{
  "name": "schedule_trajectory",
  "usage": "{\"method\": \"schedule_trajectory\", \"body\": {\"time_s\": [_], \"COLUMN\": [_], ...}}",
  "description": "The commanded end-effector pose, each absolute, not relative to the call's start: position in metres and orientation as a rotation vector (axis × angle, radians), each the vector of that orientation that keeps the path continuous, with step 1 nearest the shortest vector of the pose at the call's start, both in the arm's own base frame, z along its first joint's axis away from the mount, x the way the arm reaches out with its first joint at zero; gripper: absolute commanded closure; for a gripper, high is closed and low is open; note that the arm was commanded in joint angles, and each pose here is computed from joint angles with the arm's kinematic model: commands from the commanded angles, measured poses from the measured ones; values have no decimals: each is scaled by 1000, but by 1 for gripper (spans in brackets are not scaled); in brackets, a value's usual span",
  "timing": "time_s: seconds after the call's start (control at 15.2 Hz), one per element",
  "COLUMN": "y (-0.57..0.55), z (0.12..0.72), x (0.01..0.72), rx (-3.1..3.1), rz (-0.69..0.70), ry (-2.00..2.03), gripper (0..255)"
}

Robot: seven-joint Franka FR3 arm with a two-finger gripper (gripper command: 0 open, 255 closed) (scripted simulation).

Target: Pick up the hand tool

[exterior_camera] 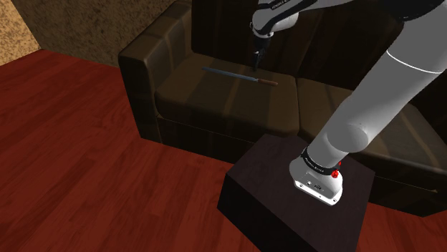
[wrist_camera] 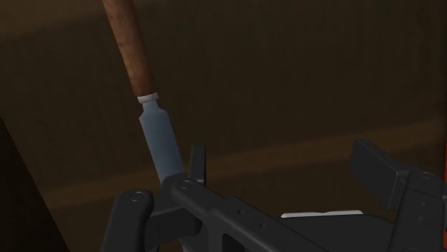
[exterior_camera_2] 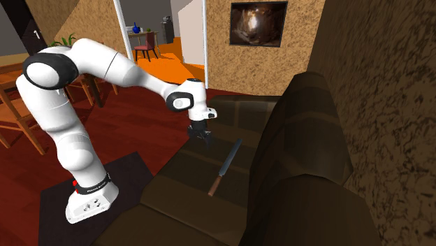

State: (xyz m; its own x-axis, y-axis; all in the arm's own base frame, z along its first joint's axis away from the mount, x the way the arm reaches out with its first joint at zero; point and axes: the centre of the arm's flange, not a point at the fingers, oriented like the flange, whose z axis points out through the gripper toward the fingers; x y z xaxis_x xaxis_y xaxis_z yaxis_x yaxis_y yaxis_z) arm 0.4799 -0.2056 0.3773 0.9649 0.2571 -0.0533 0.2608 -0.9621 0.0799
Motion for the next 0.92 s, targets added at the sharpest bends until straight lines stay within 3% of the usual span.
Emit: {"method": "schedule_trajectory", "body": {"time_s": [0.0,0.86], "y": [-218,-273], "z": [360,269], "x": [496,606], "rx": [3023,2985], "rz": [-53,6], "ry": [447,701], "gripper": [0,0]}}
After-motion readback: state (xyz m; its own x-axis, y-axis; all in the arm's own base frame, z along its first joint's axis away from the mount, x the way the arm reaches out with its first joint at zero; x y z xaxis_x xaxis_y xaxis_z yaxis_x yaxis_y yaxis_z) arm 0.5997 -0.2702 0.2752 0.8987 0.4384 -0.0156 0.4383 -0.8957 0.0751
